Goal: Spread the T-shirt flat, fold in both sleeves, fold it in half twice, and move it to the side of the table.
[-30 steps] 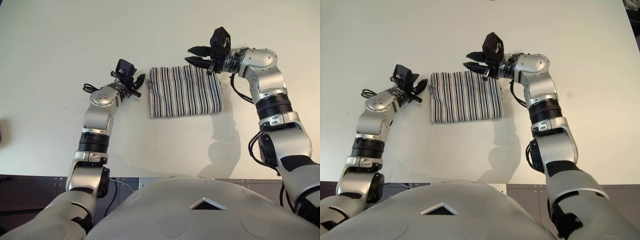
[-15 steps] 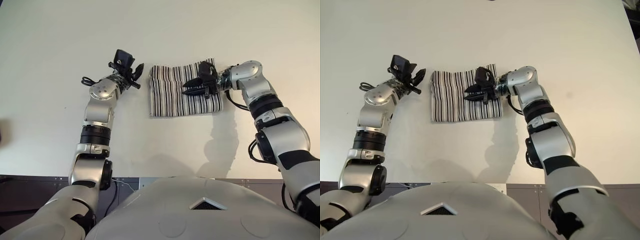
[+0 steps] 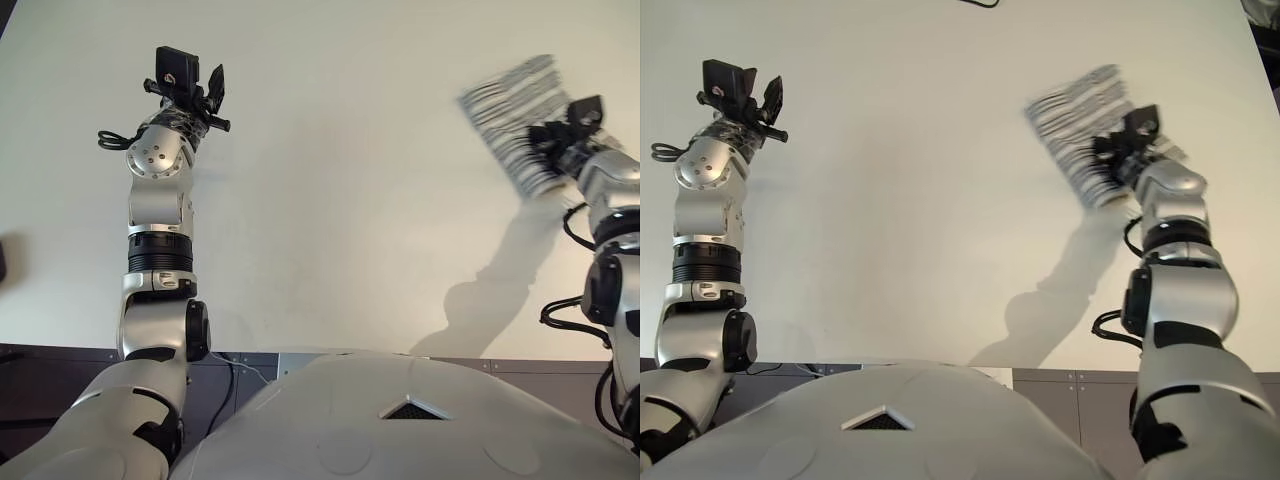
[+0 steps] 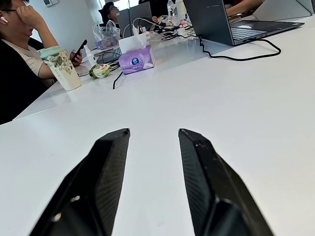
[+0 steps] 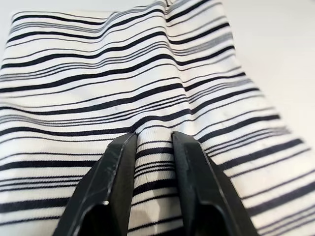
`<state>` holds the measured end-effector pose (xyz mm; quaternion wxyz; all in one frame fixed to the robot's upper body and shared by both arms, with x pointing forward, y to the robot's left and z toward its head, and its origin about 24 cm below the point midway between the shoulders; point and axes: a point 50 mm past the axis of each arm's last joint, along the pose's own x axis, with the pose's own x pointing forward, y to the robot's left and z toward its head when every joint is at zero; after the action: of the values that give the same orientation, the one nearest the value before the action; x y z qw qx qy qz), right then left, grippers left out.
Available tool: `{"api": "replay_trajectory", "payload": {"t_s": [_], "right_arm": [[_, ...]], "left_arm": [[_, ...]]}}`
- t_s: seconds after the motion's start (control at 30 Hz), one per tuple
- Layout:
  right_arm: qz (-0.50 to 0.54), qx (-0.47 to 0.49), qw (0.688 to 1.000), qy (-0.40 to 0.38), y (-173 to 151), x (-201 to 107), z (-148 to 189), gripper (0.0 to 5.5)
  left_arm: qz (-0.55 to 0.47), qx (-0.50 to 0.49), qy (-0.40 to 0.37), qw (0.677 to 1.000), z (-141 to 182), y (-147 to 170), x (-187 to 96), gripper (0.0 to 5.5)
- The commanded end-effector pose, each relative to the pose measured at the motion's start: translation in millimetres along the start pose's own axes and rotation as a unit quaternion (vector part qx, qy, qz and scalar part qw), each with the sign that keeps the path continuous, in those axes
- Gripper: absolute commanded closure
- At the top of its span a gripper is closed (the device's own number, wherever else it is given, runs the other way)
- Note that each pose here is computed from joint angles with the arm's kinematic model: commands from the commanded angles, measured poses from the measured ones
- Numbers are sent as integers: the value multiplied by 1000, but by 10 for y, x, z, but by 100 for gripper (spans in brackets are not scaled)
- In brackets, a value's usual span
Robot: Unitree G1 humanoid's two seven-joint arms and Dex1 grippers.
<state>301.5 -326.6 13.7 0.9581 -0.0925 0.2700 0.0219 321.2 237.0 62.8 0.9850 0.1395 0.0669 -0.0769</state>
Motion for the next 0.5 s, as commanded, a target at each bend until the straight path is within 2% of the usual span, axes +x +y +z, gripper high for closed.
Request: {"api": "replay_trajectory", "payload": {"t_s": [0.03,0.13,0.3,0.37,0.5], "right_arm": [[-175,102,964,175,-454,-545,-983,422],[-214,100,956,172,-546,-628,-1023,422],[-215,85,966,114,-535,-508,-804,422],[-224,49,970,81,-541,-440,-632,422],[-240,45,966,-84,-460,-210,88,422]], "left_arm": [[2,10,-5,1000,9,-21,-29,367],[-1,11,-15,1000,54,-40,-23,367],[-5,8,-23,1000,60,-107,-40,367],[-2,1,-28,1000,57,-142,-65,367],[30,-34,-56,997,60,-189,-272,367]]}}
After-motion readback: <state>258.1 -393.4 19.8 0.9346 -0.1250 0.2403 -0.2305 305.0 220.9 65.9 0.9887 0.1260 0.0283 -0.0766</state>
